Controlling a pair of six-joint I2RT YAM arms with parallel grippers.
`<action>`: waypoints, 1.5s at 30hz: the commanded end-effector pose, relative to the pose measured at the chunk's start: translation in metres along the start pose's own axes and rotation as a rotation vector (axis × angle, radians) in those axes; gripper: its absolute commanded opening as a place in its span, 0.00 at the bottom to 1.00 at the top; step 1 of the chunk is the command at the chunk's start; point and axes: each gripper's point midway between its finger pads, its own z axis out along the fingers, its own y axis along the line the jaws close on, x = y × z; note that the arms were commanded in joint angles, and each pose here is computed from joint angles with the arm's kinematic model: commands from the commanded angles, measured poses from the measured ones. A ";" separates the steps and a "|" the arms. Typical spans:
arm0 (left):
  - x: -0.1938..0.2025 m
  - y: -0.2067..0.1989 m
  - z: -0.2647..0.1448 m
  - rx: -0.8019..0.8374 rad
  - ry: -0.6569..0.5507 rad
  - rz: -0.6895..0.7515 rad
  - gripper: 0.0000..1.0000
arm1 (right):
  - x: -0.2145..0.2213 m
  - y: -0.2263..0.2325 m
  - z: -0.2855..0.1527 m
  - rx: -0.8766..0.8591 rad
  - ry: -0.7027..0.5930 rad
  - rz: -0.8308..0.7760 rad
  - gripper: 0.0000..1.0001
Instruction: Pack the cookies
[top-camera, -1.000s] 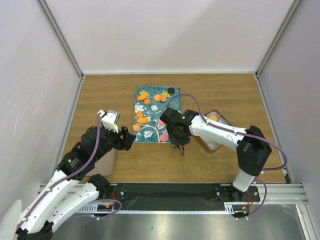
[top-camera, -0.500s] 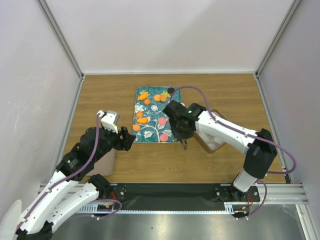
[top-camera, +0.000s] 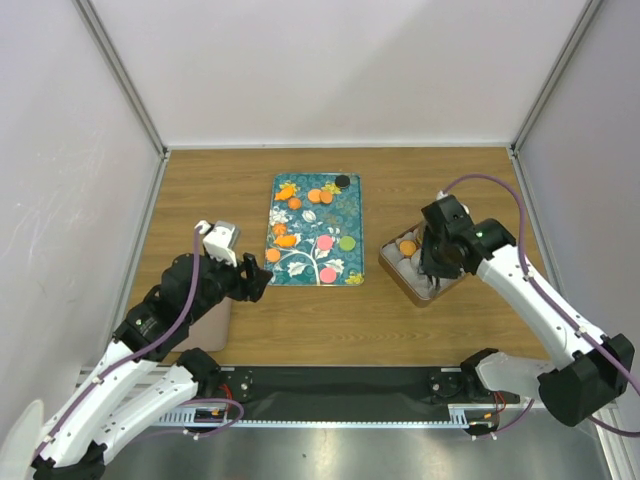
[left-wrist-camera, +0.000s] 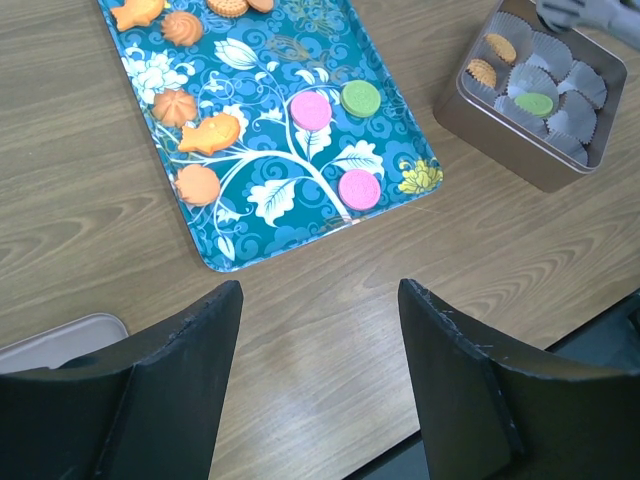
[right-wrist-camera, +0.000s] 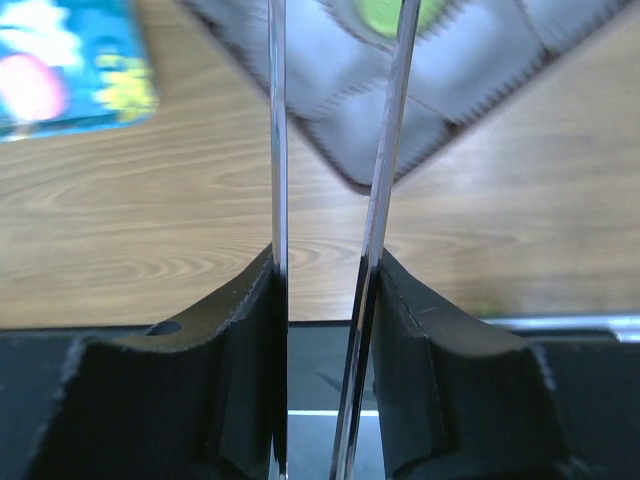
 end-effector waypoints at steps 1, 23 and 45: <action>0.000 -0.007 0.004 0.032 0.004 0.013 0.70 | 0.003 -0.016 0.006 0.020 0.008 0.072 0.30; 0.001 -0.013 0.003 0.057 0.005 0.023 0.69 | 0.011 -0.053 0.032 0.091 0.024 0.191 0.35; 0.004 -0.012 0.005 0.050 0.020 0.026 0.69 | 0.007 -0.058 0.032 0.103 -0.005 0.193 0.44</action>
